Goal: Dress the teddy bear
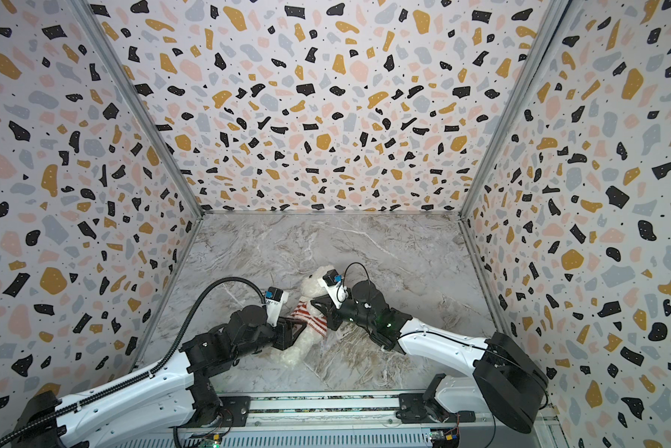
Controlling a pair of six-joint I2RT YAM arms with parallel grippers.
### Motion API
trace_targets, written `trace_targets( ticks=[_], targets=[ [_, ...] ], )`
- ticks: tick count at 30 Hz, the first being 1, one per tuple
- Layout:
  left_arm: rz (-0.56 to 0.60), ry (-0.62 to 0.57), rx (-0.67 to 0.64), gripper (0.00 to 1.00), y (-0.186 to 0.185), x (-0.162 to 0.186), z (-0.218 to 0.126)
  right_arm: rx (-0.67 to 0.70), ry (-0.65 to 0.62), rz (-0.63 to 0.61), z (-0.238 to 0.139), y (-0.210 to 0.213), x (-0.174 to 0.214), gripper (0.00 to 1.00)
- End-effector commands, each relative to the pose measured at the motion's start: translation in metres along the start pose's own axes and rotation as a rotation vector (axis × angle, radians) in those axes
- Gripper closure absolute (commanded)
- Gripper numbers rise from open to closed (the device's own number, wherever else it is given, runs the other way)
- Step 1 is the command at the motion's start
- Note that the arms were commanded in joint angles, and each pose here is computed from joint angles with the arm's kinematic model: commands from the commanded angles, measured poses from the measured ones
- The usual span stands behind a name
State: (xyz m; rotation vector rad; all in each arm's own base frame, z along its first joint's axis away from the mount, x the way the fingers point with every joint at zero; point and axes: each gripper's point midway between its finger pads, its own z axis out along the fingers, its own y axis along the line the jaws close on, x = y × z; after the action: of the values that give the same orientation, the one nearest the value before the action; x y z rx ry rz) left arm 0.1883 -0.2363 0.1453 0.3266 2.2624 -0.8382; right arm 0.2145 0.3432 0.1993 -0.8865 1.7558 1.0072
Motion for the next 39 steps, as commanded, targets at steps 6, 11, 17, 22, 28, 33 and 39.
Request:
trace_targets(
  ticks=[6, 11, 17, 22, 28, 33, 39],
  targets=[
    [0.011, -0.058, 0.035, 0.50, -0.019, -0.023, 0.004, -0.043, -0.090, -0.019, -0.004, 0.011, -0.030, 1.00],
    [0.007, -0.066, 0.023, 0.55, -0.019, -0.026, 0.007, -0.038, -0.088, -0.020, -0.005, 0.010, -0.029, 1.00],
    [-0.016, -0.107, 0.080, 0.59, -0.032, -0.036, -0.002, -0.040, -0.081, -0.017, -0.006, 0.011, -0.026, 1.00],
    [-0.029, -0.100, 0.056, 0.64, -0.028, -0.036, -0.001, -0.040, -0.083, -0.016, -0.006, 0.011, -0.026, 1.00],
    [-0.042, -0.086, 0.050, 0.66, -0.026, -0.032, 0.005, -0.036, -0.089, -0.018, -0.007, 0.011, -0.029, 1.00],
    [-0.045, -0.073, 0.075, 0.85, -0.031, -0.030, 0.007, -0.029, -0.086, -0.015, -0.008, 0.009, -0.026, 1.00],
    [-0.054, -0.041, 0.071, 1.00, -0.027, -0.020, 0.001, -0.001, -0.092, -0.005, -0.010, 0.004, -0.027, 1.00]
  ],
)
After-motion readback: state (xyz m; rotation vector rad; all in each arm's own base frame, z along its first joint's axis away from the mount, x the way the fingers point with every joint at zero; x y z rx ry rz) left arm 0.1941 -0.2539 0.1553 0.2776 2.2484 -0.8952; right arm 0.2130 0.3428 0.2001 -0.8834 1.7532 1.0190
